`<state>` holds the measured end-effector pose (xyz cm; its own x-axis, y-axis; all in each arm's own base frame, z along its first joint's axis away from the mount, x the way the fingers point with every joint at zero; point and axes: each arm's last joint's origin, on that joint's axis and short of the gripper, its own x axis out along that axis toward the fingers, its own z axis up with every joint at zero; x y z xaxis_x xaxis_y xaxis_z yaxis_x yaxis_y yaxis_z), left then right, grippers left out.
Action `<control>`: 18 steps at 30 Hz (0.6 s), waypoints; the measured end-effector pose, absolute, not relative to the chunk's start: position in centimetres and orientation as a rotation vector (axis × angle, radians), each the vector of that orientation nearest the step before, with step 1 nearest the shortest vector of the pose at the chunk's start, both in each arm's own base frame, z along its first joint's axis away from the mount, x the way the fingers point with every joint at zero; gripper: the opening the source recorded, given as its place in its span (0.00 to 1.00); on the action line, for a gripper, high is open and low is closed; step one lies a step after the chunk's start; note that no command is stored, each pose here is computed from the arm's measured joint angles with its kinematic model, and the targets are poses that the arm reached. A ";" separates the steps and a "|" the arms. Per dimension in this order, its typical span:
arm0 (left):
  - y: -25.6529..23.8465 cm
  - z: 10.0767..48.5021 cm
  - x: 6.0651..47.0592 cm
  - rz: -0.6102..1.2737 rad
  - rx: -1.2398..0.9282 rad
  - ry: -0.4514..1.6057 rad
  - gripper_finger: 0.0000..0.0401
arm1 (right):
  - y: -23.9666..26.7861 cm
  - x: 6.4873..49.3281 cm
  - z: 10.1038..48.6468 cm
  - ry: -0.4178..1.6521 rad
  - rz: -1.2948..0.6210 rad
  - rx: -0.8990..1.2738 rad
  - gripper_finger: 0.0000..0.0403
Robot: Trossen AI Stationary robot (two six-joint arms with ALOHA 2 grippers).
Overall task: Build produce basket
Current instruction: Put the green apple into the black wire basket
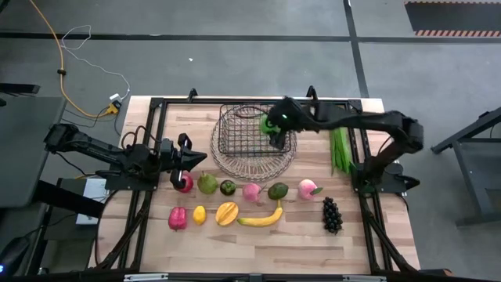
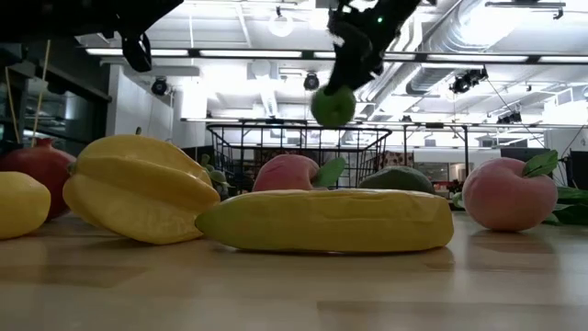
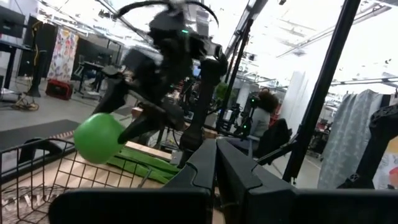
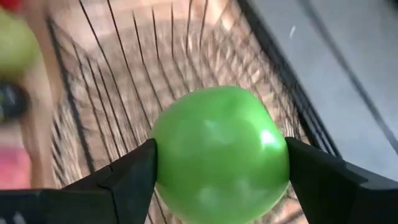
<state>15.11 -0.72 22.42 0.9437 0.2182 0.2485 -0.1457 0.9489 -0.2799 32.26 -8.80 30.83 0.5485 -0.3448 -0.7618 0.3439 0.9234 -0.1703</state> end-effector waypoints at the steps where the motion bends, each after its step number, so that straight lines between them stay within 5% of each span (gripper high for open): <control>1: -0.7 22.4 15.1 0.188 -0.262 -0.281 0.00 | -9.2 32.7 31.0 0.941 -0.391 -0.008 0.75; 11: -0.7 22.4 15.1 0.188 -0.262 -0.281 0.00 | -12.4 36.6 31.0 1.161 -0.282 0.031 0.75; 18: -0.7 22.4 15.1 0.188 -0.262 -0.281 0.00 | -14.7 38.1 28.8 1.147 -0.462 0.427 0.75</control>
